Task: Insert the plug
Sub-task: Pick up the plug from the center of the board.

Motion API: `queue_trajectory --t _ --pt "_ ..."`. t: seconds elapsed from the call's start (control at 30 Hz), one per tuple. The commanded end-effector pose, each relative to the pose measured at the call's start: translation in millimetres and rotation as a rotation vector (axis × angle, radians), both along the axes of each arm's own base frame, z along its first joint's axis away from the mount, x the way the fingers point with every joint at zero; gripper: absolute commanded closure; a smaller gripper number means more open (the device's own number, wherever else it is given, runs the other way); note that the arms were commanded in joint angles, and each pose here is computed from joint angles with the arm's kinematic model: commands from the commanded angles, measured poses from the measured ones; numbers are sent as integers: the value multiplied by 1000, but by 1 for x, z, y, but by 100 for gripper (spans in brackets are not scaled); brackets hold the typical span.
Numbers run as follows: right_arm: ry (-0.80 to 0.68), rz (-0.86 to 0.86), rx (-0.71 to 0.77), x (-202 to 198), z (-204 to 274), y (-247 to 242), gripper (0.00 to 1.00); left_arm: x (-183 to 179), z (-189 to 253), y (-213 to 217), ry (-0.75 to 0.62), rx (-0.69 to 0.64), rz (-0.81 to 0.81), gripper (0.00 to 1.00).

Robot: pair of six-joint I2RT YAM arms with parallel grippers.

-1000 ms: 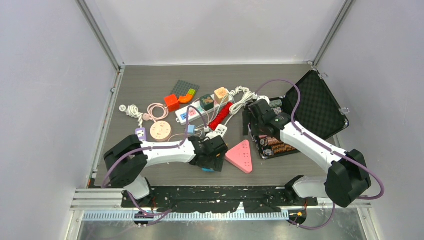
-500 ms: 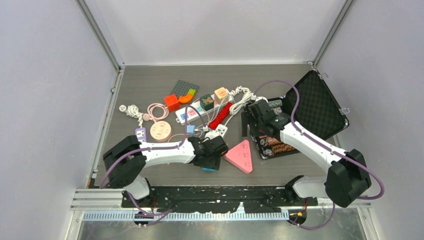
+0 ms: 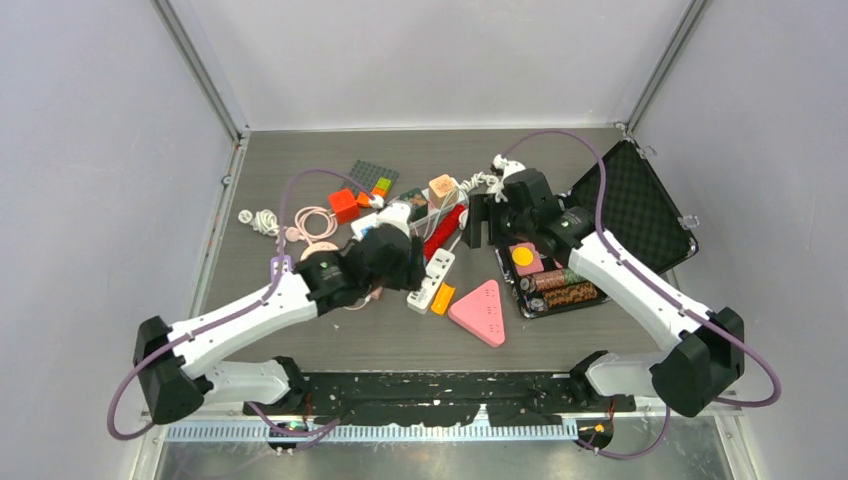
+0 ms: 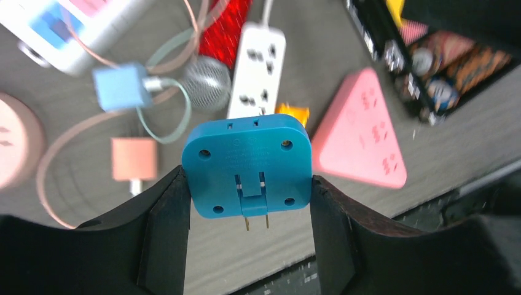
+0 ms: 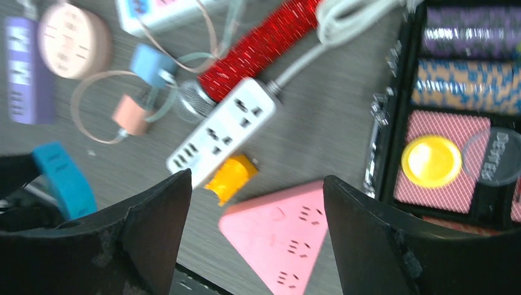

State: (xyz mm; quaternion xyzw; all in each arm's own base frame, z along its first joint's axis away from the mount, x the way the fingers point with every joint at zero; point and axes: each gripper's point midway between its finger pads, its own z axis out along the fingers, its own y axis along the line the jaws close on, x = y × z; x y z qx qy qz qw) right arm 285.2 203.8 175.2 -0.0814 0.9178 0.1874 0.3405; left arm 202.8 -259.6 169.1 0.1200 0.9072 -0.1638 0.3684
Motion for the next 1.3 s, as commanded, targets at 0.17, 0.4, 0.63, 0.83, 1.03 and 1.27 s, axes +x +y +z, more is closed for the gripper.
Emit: queue_trajectory --t 0.17,0.4,0.63,0.83,1.03,1.27 --pt "-325 231 337 7 138 56 17 71 108 39 -177 -171 106 54" --pt "-432 320 425 7 176 89 17 78 149 31 -322 -217 -49 54" --pt "-458 364 470 3 216 116 18 81 156 34 -447 -116 -178 54" --pt "-417 370 428 5 214 125 26 73 165 28 -515 -110 -285 54" --pt "-339 465 401 -7 201 132 38 64 176 29 -607 -115 -349 51" --pt "-279 550 410 -16 193 144 56 57 183 28 -634 -143 -373 48"
